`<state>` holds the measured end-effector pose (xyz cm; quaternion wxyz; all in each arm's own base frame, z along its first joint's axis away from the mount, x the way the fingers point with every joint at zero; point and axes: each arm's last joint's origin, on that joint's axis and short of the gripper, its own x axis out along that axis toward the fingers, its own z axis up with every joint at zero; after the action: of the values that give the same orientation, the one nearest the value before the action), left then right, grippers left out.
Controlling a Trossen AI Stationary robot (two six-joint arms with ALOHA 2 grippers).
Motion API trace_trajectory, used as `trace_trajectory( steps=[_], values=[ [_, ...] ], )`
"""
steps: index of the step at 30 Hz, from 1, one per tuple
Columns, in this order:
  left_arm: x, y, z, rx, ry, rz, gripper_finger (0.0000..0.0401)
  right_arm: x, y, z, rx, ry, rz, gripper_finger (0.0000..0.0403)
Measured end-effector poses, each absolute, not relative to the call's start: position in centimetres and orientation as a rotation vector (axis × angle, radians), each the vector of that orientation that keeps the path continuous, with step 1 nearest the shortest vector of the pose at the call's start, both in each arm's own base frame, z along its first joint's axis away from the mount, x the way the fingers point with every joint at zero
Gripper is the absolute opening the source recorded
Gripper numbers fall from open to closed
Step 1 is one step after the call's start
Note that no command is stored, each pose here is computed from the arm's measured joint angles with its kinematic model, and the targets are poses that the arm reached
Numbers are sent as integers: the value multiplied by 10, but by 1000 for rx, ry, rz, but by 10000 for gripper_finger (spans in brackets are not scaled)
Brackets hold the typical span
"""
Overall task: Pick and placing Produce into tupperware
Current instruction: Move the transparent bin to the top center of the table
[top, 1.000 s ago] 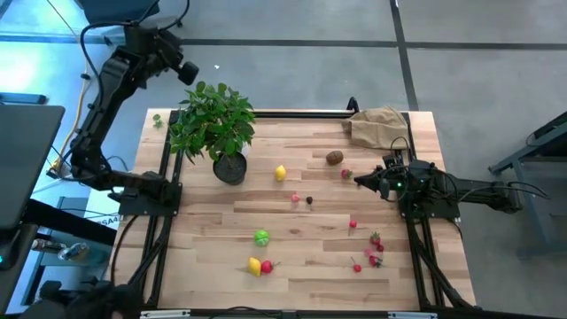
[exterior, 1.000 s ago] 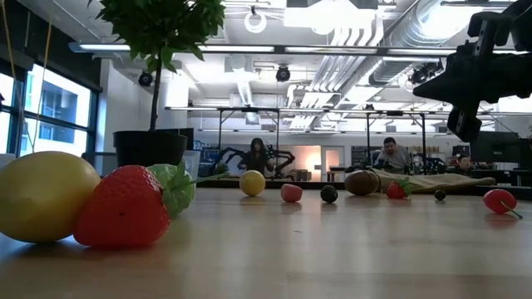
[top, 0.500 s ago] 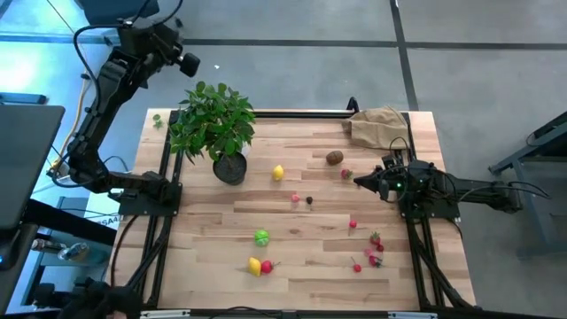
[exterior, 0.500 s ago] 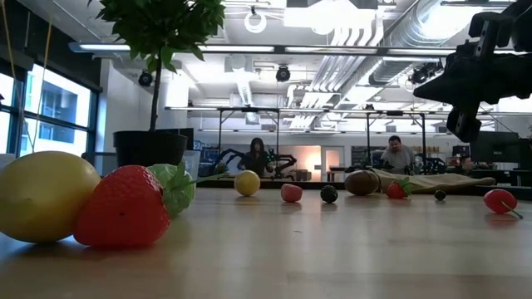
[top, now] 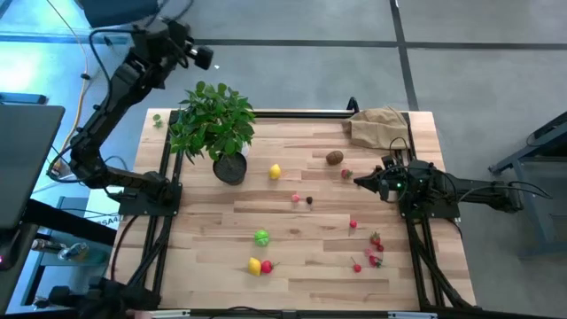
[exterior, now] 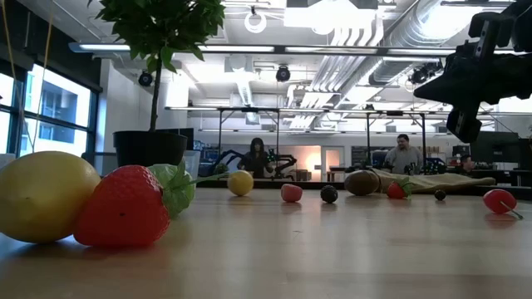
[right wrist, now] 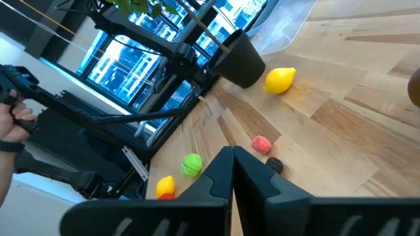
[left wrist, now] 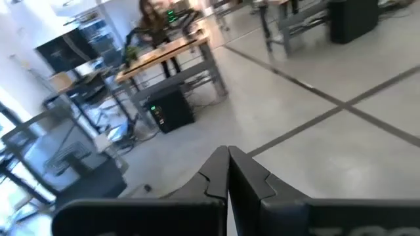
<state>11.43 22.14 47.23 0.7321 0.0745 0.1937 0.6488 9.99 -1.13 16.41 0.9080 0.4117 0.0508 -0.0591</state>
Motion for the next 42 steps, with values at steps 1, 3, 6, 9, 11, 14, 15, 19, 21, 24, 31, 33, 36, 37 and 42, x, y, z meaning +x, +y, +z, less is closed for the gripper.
trace_trajectory(
  steps=[1, 3, 6, 9, 11, 14, 15, 19, 21, 24, 31, 33, 36, 37, 42],
  values=[
    [119, 218, 473, 167, 423, 1429, 0, 100, -11, 164, 849, 105, -121, 0],
    [129, 209, 475, 182, 413, 1456, 0, 100, -11, 164, 850, 106, -118, 0],
    [138, 193, 480, 221, 424, 1536, 0, 100, -11, 164, 850, 108, -111, 0],
    [141, 169, 484, 261, 465, 1580, 0, 100, -10, 164, 880, 114, -96, 0],
    [139, 154, 485, 270, 500, 1629, 0, 100, -10, 165, 910, 117, -80, 0],
    [128, 131, 479, 221, 545, 1706, 0, 100, -9, 165, 916, 127, -54, 0],
    [122, 124, 475, 194, 557, 1728, 0, 100, -9, 165, 917, 128, -49, 0],
    [100, 104, 455, 105, 604, 1808, 0, 100, -8, 165, 917, 137, -24, 0],
    [91, 96, 448, 93, 622, 1831, 0, 100, -8, 165, 919, 140, -15, 0],
    [83, 91, 438, 83, 654, 1856, 0, 100, -8, 165, 922, 140, -14, 0],
    [84, 92, 405, 51, 653, 1898, 0, 100, -7, 166, 961, 149, 8, 0],
    [83, 92, 393, 34, 634, 1920, 0, 100, -7, 166, 962, 152, 17, 0],
    [79, 91, 378, 9, 598, 1968, 0, 100, -7, 166, 962, 154, 23, 0],
    [76, 91, 374, 3, 602, 1985, 0, 100, -7, 166, 962, 154, 23, 0],
    [62, 94, 357, -121, 635, 2020, 0, 100, -7, 166, 962, 155, 24, 0]
  ],
)
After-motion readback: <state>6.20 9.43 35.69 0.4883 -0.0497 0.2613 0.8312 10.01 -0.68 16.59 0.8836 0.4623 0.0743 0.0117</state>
